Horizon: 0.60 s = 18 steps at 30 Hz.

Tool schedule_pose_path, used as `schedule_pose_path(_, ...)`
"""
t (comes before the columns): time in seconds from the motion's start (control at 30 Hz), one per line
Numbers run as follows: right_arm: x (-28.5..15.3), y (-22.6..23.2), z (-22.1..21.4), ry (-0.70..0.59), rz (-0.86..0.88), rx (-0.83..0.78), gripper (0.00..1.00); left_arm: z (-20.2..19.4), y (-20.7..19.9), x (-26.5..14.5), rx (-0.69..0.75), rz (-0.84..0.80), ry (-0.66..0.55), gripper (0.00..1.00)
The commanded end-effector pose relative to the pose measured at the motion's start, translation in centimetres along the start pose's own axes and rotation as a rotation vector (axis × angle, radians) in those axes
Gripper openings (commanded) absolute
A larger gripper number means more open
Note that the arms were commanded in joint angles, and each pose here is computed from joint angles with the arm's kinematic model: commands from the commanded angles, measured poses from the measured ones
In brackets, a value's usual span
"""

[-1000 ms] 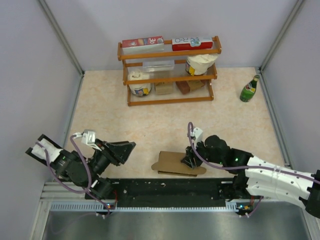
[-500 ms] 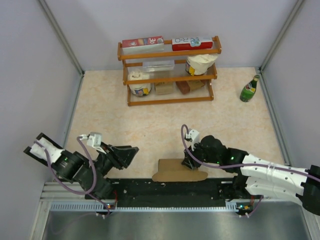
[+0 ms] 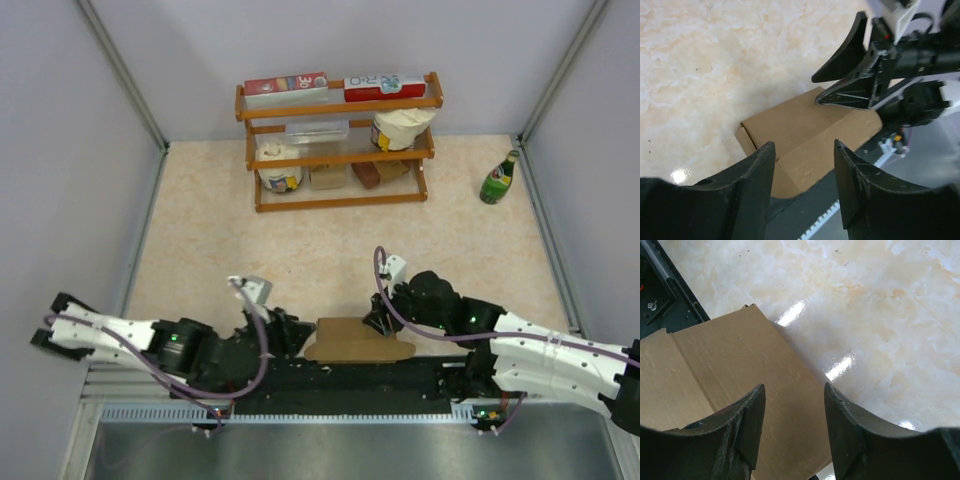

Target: Fold the paper box

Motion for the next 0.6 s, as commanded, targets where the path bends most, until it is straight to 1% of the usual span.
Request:
schedule_pose_path(0.0, -0.4, 0.1, 2.8, -0.085, -0.007, -0.012, 0.51, -4.3, -7.7, 4.8, 0.211, -0.145, 0.270, 0.58)
schedule_pose_path(0.03, -0.5, 0.1, 3.0, -0.090, -0.010, -0.012, 0.51, -5.1, -8.5, 6.2, 0.285, -0.118, 0.286, 0.61)
schedule_pose_path(0.07, -0.7, 0.1, 3.2, -0.098, -0.013, -0.014, 0.51, -5.0, -9.7, 7.5, 0.343, -0.120, 0.286, 0.62)
schedule_pose_path(0.1, -0.8, 0.0, 3.2, -0.102, -0.019, -0.016, 0.51, -4.4, -10.9, 8.6, 0.371, -0.143, 0.283, 0.62)
schedule_pose_path(0.13, -0.9, 0.0, 3.2, -0.105, -0.019, -0.020, 0.51, -3.7, -11.8, 9.7, 0.364, -0.175, 0.277, 0.62)
schedule_pose_path(0.2, -1.0, 0.0, 3.1, -0.098, -0.012, -0.026, 0.51, -1.0, -12.8, 11.2, 0.286, -0.270, 0.249, 0.60)
schedule_pose_path(0.23, -1.0, 0.2, 2.8, -0.088, -0.001, -0.033, 0.51, 0.8, -12.5, 12.0, 0.229, -0.292, 0.214, 0.59)
schedule_pose_path(0.27, -1.1, 0.5, 2.6, -0.077, 0.015, -0.032, 0.50, 2.2, -11.9, 12.5, 0.183, -0.306, 0.206, 0.57)
schedule_pose_path(0.3, -1.1, 0.7, 2.3, -0.066, 0.027, -0.027, 0.50, 3.1, -11.3, 12.7, 0.158, -0.309, 0.195, 0.57)
schedule_pose_path(0.33, -1.2, 0.8, 2.1, -0.058, 0.033, -0.019, 0.49, 3.2, -10.8, 12.5, 0.157, -0.315, 0.212, 0.57)
schedule_pose_path(0.4, -1.4, 0.7, 1.7, -0.055, 0.017, 0.011, 0.48, 2.7, -9.5, 12.1, 0.164, -0.282, 0.236, 0.56)
schedule_pose_path(0.53, -2.3, -0.1, 1.5, -0.069, -0.048, 0.099, 0.48, 0.6, -6.6, 10.5, 0.103, -0.252, 0.290, 0.55)
schedule_pose_path(0.57, -2.6, -0.7, 1.5, -0.070, -0.088, 0.118, 0.48, -0.2, -5.5, 10.2, 0.088, -0.243, 0.308, 0.54)
Point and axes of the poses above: each gripper's point midway between its finger pads, its own x axis out along the fingers, its own y axis along the line the jaws close on, z = x × y, the point moved 1 cm from there along -x, back along the fingers, and after that the axes turned 15 degrees about -x, right-handed, at the moved point
